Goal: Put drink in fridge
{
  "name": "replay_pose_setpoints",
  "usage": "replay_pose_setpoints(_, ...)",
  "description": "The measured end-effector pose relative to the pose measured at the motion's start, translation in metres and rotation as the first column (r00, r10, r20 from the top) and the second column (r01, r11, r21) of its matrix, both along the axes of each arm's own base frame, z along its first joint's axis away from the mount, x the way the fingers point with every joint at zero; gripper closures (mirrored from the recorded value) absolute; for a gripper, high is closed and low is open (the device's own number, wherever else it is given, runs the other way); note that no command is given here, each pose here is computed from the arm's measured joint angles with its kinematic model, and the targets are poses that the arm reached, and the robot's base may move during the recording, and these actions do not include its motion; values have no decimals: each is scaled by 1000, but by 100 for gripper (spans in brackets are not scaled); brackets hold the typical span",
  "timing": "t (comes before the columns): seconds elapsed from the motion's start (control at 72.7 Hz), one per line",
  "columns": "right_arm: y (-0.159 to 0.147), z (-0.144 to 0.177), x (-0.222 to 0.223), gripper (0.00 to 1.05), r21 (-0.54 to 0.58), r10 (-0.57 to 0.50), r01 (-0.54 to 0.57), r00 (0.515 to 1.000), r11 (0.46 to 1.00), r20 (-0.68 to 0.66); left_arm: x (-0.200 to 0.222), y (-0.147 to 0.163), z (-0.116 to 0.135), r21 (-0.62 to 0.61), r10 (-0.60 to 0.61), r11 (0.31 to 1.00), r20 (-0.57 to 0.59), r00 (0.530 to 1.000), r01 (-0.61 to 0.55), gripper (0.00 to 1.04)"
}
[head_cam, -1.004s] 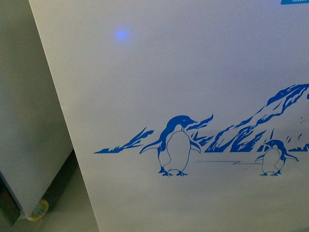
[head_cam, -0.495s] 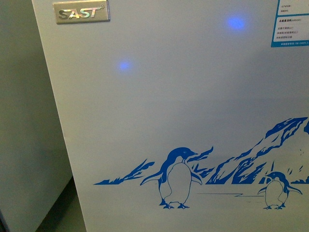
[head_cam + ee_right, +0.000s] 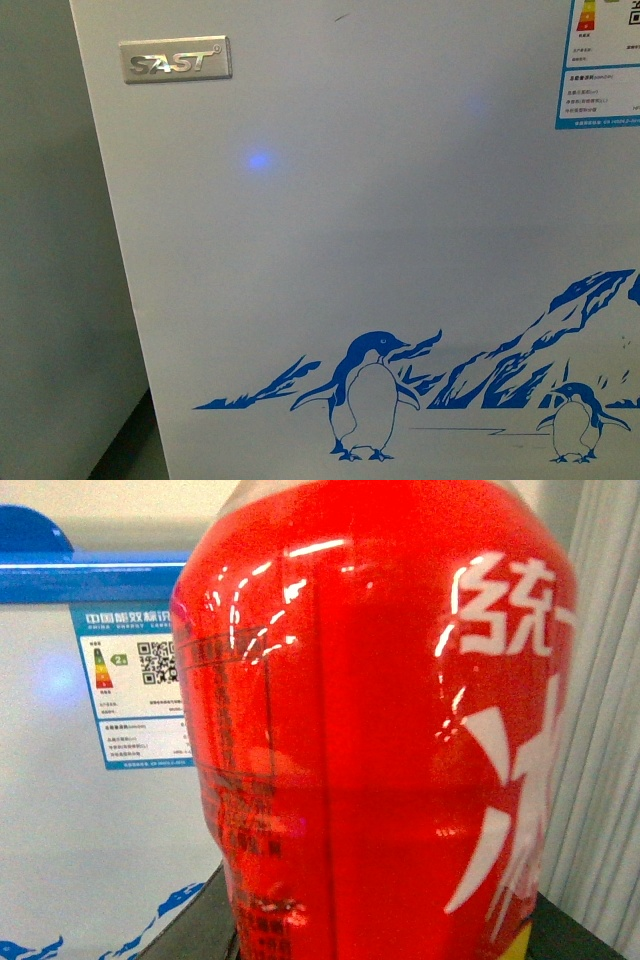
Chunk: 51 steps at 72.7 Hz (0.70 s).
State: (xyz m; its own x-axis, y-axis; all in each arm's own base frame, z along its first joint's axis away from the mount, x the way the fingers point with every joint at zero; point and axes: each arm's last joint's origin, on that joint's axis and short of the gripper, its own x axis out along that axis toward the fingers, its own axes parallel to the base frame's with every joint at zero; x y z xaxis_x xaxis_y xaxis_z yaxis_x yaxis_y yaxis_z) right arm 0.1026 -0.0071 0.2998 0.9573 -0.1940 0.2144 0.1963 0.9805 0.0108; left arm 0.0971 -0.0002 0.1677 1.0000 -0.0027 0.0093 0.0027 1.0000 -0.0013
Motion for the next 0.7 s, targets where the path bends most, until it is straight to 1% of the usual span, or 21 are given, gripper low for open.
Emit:
replay_pose_setpoints(0.138, 2, -1, -2, 67, -12, 4, -4, 1000, 1000, 19, 0, 0, 0, 0, 0, 1000, 0, 1000, 0, 8)
replay_pose_setpoints(0.413, 1, -16, 1, 67, -13, -7, 6, 1000, 1000, -29, 0, 0, 0, 0, 0, 1000, 0, 1000, 0, 8)
replay_pose_setpoints(0.702, 1, -15, 0, 67, -13, -6, 6, 1000, 1000, -27, 0, 0, 0, 0, 0, 1000, 0, 1000, 0, 8)
